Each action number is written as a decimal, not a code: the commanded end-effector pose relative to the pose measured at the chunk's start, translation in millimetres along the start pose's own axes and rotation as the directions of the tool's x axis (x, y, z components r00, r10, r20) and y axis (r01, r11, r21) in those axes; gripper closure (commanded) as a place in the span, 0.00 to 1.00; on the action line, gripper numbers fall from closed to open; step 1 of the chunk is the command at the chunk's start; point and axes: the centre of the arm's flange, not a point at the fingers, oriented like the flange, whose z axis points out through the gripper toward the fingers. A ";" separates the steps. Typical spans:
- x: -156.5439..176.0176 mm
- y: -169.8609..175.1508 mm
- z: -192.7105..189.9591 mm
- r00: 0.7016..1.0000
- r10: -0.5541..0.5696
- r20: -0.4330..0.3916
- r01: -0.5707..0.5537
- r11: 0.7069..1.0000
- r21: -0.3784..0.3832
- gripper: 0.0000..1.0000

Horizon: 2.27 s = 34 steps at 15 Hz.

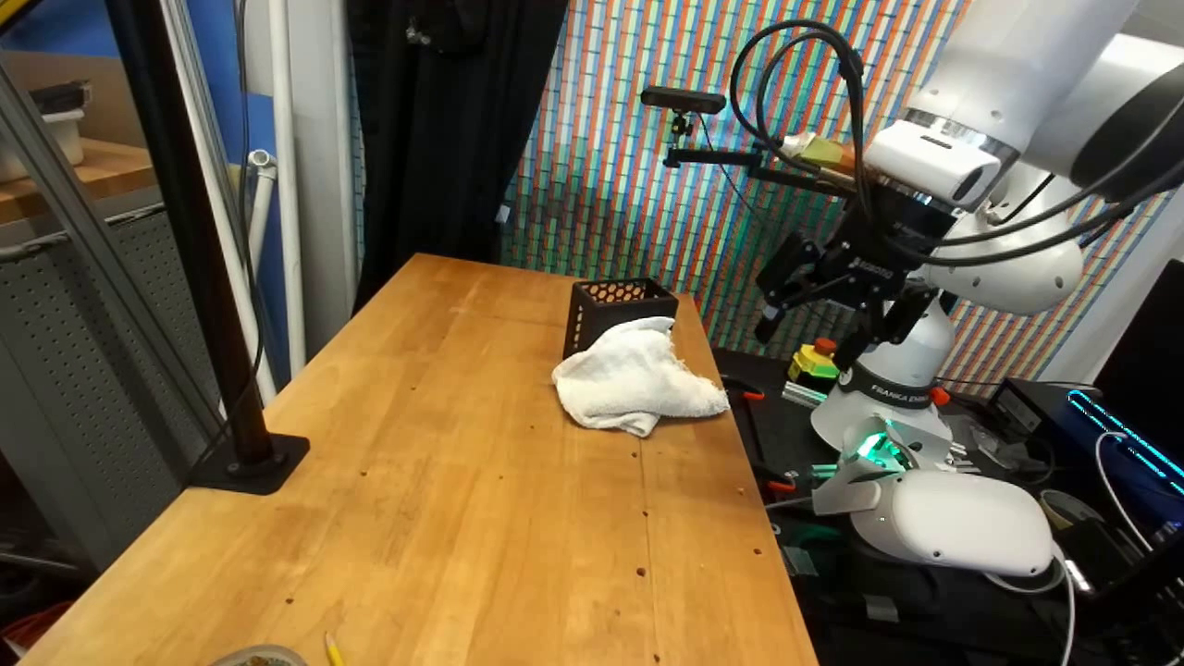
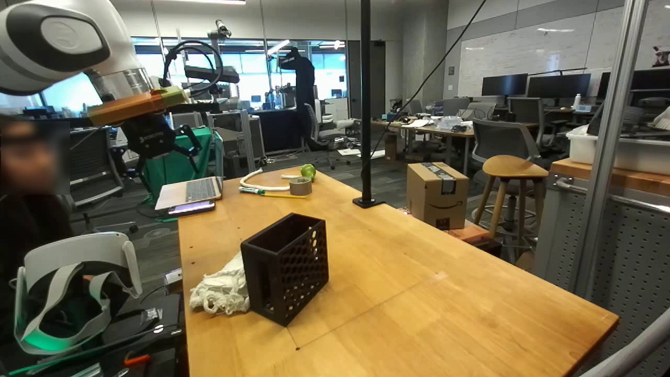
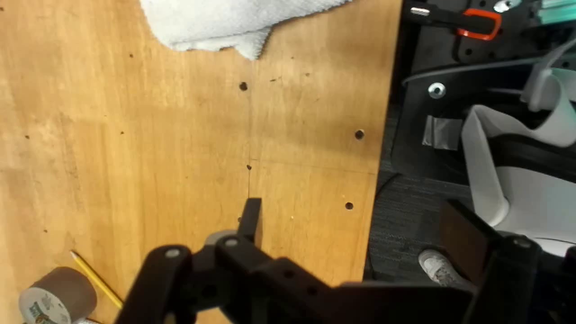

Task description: Pick up the white towel from from the table and put it in the small black basket.

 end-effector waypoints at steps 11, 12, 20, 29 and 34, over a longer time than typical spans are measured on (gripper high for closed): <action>-53.7 80.0 156.2 0.918 -0.120 0.378 0.161 0.984 -0.078 0.00; -58.3 80.0 160.5 0.911 -0.116 0.396 0.157 0.985 -0.073 0.00; -55.3 71.5 178.0 0.904 -0.026 0.427 -0.006 0.997 0.072 0.25; -66.2 74.2 151.4 0.912 0.158 0.379 -0.208 0.973 0.097 0.87; -92.3 75.0 106.6 0.897 0.286 0.336 -0.322 0.945 0.054 0.98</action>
